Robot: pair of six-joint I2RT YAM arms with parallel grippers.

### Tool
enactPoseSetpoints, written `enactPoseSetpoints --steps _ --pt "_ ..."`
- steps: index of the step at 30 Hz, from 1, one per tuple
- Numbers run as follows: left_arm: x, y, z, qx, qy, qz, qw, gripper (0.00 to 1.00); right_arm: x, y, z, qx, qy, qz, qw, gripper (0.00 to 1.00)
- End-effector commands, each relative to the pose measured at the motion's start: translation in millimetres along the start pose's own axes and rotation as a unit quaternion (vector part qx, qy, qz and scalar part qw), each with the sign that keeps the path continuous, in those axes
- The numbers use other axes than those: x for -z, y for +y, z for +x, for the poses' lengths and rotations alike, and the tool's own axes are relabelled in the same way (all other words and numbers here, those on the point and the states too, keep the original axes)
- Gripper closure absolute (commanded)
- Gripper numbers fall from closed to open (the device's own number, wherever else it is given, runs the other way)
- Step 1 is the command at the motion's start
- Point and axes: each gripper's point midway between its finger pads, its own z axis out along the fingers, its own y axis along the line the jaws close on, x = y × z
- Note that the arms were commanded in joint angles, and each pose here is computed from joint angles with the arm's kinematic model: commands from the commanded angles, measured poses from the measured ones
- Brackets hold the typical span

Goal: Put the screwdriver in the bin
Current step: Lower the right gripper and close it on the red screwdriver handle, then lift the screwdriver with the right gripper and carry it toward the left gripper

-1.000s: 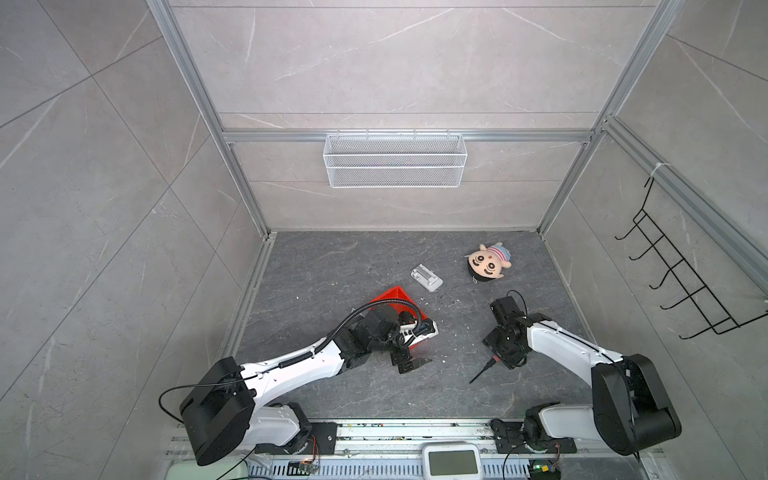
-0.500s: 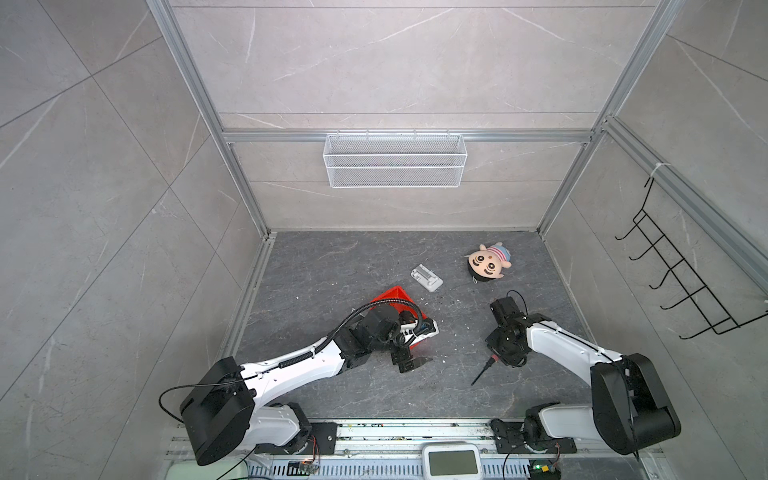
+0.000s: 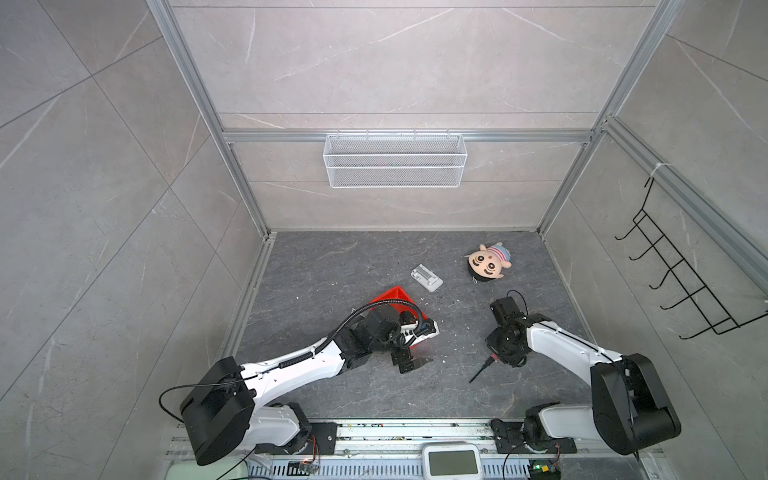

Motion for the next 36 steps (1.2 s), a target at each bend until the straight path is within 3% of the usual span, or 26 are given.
enactPoseSetpoints --steps 1,8,13,17,22,28,32,36 --pt "4 7 -22 -0.021 -0.028 -0.011 0.999 0.00 -3 -12 8 0.008 0.013 0.022 1.000 1.00" --pt "13 12 -32 0.000 -0.064 -0.035 0.997 0.00 32 16 -6 0.031 -0.004 -0.032 0.999 1.00" --pt "20 23 -42 0.035 -0.085 -0.060 0.994 0.00 66 39 -22 0.089 -0.042 -0.073 0.992 1.00" --pt "26 37 -51 0.090 -0.107 -0.068 0.988 0.00 99 66 -34 0.167 -0.098 -0.114 0.974 1.00" --pt "32 50 -64 0.169 -0.151 -0.044 0.973 0.00 138 107 -36 0.279 -0.153 -0.186 0.930 1.00" --pt "28 61 -65 0.231 -0.181 -0.019 0.956 0.02 178 157 -13 0.401 -0.194 -0.279 0.851 1.00" --pt "27 69 -64 0.260 -0.192 -0.018 0.946 0.08 203 184 10 0.465 -0.208 -0.328 0.795 1.00" --pt "28 76 -68 0.281 -0.215 -0.014 0.935 0.18 221 206 33 0.501 -0.195 -0.379 0.753 1.00"
